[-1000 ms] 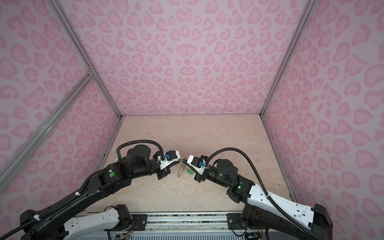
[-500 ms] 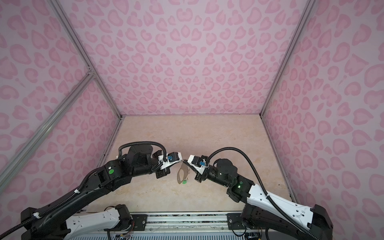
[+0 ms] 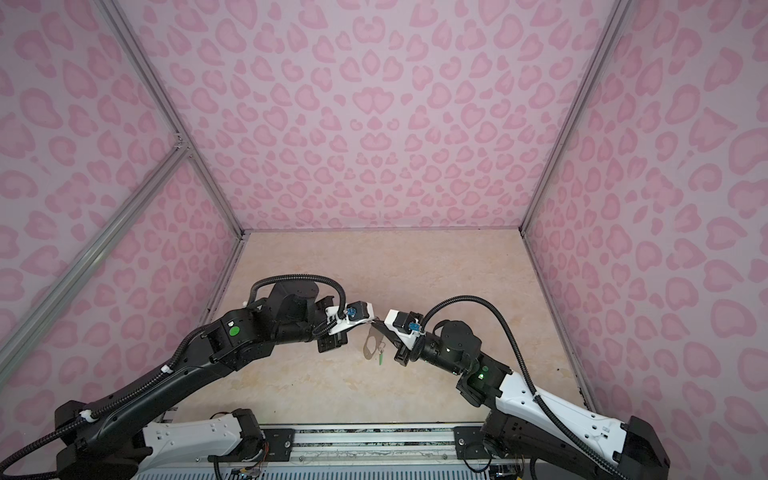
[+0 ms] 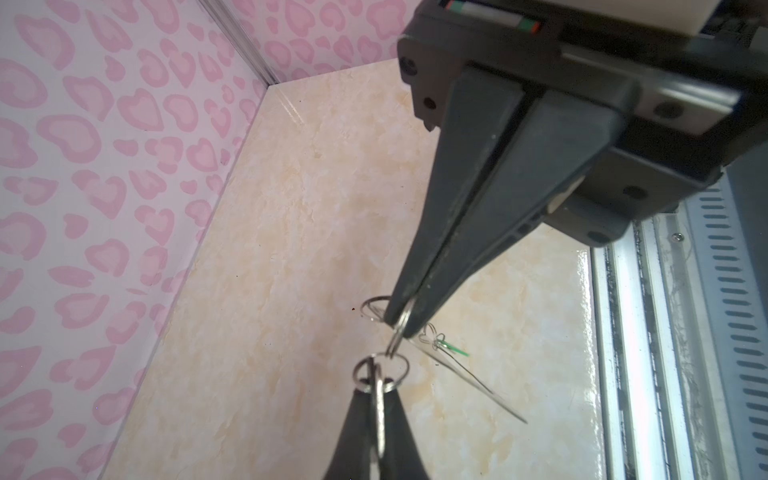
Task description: Put the keys on the keyring
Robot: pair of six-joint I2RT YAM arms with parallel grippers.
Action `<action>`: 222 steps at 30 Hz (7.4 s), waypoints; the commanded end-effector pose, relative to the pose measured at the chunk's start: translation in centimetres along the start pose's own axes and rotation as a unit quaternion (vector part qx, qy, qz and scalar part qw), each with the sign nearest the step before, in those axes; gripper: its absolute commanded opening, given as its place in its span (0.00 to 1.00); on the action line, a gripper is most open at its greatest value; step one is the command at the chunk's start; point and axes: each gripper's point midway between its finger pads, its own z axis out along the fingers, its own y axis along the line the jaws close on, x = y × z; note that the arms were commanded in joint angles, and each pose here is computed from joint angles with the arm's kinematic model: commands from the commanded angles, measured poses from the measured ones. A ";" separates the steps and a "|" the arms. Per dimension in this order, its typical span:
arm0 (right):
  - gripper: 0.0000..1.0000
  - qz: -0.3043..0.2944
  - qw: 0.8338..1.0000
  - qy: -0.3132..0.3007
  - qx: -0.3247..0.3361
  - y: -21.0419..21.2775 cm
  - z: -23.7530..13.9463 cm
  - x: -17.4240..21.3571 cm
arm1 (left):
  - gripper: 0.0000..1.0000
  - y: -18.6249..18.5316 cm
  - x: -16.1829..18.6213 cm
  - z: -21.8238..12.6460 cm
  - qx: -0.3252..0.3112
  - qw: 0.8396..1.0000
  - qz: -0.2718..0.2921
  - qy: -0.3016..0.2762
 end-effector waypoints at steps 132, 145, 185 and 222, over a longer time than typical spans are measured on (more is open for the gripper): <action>0.00 -0.132 0.990 0.038 0.038 -1.3 -5.9 1.2 | 0.03 -1.7 -5.1 3.4 0.088 0.992 0.055 0.077; 0.00 -0.127 0.991 0.014 0.030 -1.0 -5.5 0.1 | 0.03 -2.6 -4.3 4.3 0.109 0.989 0.048 0.085; 0.00 -0.065 0.998 -0.011 0.023 -1.5 -5.7 -0.1 | 0.03 -2.3 -4.2 3.9 0.131 0.988 0.025 0.077; 0.00 -0.044 0.998 -0.035 0.014 -2.2 -6.1 -0.6 | 0.03 -2.0 -6.0 4.1 0.131 0.986 0.045 0.094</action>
